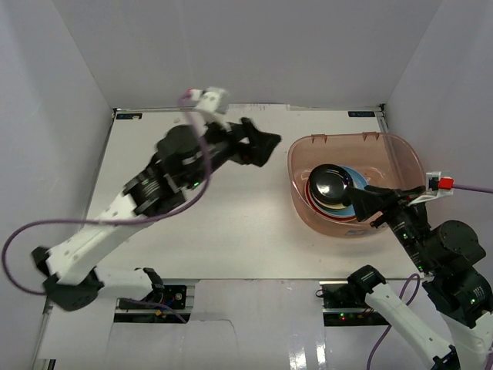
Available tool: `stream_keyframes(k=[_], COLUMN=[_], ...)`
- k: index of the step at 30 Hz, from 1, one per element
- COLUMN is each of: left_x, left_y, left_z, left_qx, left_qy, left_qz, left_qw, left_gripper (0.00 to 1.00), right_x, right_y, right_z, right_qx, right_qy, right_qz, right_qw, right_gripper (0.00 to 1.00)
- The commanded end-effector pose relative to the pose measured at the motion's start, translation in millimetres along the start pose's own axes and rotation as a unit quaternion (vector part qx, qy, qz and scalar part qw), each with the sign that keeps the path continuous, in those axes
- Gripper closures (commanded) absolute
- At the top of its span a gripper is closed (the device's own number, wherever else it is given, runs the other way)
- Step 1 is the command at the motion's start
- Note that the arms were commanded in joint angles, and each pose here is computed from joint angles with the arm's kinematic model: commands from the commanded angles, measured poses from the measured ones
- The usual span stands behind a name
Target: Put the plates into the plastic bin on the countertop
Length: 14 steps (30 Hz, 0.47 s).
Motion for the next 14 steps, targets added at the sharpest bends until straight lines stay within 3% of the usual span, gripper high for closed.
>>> stream_keyframes(k=[1,7,11,14], left_x=[13,47,78,84], left_y=[38,88,101,100], left_z=[-77,-202,-230,-225], left_qx=[-0.075,-0.175,-0.195,-0.193], left_qy=[-0.006,-0.014,-0.011,-0.008], left_qz=[0.043,0.012,-0.013,-0.012], left_qw=[0.996,0.984,0.981,0.981], left_gripper=[0.02,0.02,0.02,0.02], right_x=[-22,-69,-67,-40], right_y=[21,28,15,4], right_z=[-12,-54,-57,-34], right_qx=[-0.056,-0.061,-0.038,-0.041], right_qy=[-0.032,-0.147,-0.180,-0.145], right_qz=[-0.024,-0.058,-0.039,-0.036], right_qw=[0.998,0.986,0.982,0.988], right_gripper=[0.10,0.10,0.10,0.10])
Point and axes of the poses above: each gripper's point midway between its finger pads, its own z axis out along the fingers, its own y axis along the line the jaws close on, x = y × z, the point moved 6 cm from there along -z, back along the fingers, and after that the axes turned 15 degrees about z, right-handed, at the moved point
